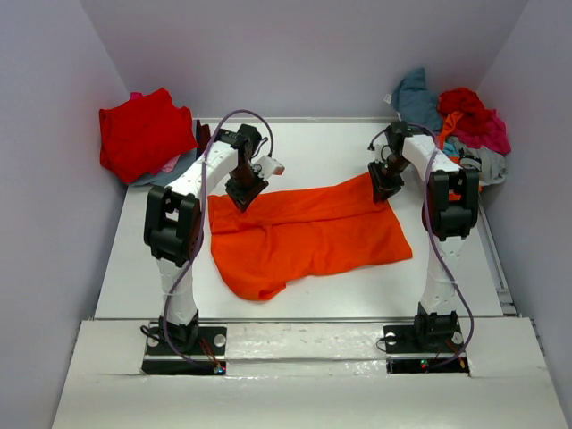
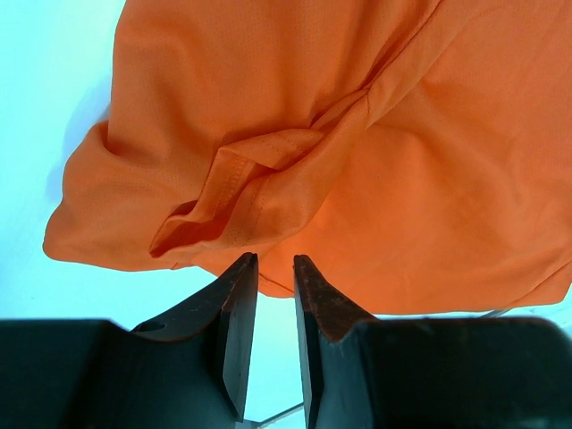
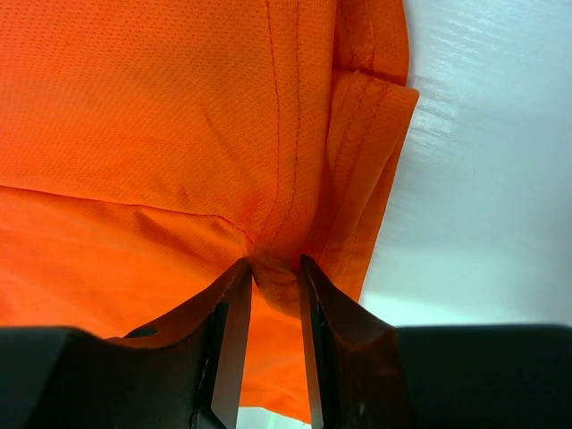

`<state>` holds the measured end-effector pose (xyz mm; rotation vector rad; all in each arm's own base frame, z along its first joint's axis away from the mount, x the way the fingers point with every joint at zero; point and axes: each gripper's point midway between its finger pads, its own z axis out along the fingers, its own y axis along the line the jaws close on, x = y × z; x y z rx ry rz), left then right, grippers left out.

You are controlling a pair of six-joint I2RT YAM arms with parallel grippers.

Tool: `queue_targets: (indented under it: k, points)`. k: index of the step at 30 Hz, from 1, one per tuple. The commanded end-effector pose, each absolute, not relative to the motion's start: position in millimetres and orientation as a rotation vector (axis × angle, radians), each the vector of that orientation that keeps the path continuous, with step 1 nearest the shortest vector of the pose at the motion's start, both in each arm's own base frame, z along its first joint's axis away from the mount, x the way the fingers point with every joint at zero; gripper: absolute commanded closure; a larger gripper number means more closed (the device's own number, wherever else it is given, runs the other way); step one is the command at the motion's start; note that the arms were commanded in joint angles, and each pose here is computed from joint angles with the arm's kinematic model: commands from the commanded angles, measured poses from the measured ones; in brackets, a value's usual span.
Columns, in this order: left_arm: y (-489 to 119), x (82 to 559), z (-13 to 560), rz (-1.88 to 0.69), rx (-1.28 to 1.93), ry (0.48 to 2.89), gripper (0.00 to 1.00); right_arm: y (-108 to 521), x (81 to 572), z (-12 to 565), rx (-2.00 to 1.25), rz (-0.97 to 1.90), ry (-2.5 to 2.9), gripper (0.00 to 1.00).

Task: Fold and stack the t-shirts
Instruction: Fold the tshirt

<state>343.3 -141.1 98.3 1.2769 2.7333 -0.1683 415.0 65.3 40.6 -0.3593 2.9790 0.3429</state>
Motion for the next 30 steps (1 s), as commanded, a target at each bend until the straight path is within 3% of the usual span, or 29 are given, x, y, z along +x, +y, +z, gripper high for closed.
queue_targets:
  k: [1,30]
  points:
    - [-144.0,337.8,101.4,-0.197,1.304,2.723,0.66,69.4,417.4,62.9,-0.378,0.338,2.919,0.67]
    - [-143.4,331.7,98.3,-0.213,1.301,2.733,0.66,83.4,436.5,61.6,-0.399,0.369,2.873,0.66]
